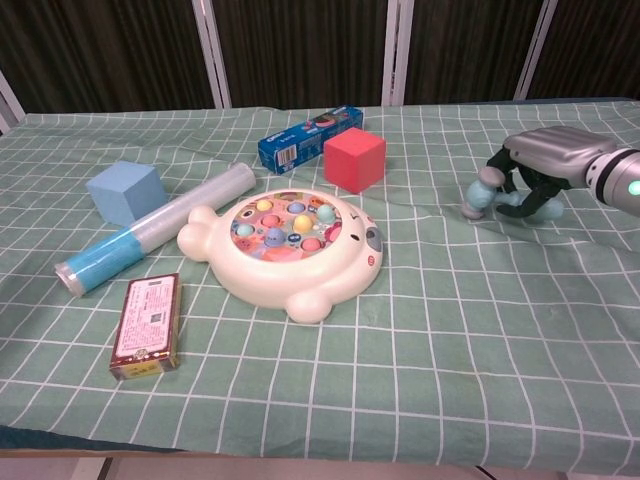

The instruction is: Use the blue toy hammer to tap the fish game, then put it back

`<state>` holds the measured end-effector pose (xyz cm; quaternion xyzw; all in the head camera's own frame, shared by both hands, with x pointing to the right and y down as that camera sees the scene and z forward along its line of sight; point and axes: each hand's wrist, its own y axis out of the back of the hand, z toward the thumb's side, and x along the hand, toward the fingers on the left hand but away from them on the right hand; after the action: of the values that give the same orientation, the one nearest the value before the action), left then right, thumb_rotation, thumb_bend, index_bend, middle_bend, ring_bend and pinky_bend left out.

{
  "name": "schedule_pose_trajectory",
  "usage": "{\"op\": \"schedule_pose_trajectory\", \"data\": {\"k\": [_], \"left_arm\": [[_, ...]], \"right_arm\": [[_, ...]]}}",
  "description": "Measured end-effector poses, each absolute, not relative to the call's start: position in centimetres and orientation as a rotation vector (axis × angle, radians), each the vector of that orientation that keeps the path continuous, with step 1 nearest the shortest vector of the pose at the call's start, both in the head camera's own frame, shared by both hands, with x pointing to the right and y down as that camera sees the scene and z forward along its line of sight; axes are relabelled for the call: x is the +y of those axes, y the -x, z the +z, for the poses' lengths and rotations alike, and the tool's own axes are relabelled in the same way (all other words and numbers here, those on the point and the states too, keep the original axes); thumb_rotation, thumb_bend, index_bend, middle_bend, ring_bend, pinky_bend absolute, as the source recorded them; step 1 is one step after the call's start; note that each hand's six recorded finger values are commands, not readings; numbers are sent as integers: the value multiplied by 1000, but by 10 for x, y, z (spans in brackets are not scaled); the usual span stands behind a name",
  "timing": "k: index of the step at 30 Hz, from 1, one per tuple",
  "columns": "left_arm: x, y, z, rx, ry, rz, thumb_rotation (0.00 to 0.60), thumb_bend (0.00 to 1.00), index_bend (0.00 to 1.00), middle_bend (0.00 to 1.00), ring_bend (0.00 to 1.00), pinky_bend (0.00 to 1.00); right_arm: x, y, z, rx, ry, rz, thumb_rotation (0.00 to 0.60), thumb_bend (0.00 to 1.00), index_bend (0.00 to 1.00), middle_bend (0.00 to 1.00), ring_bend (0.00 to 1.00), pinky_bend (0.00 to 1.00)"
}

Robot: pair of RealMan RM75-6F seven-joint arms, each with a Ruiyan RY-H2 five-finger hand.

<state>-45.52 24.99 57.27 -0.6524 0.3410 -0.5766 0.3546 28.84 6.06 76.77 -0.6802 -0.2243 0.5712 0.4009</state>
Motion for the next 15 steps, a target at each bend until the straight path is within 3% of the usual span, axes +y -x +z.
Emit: {"op": "schedule_pose_trajectory", "data": {"k": [15], "left_arm": [[251,456,573,883,1687,-1494,600,413,0,19,12,65]], "right_arm": [[61,-289,778,-605,1763,1462,600,402,903,760,733,753]]}}
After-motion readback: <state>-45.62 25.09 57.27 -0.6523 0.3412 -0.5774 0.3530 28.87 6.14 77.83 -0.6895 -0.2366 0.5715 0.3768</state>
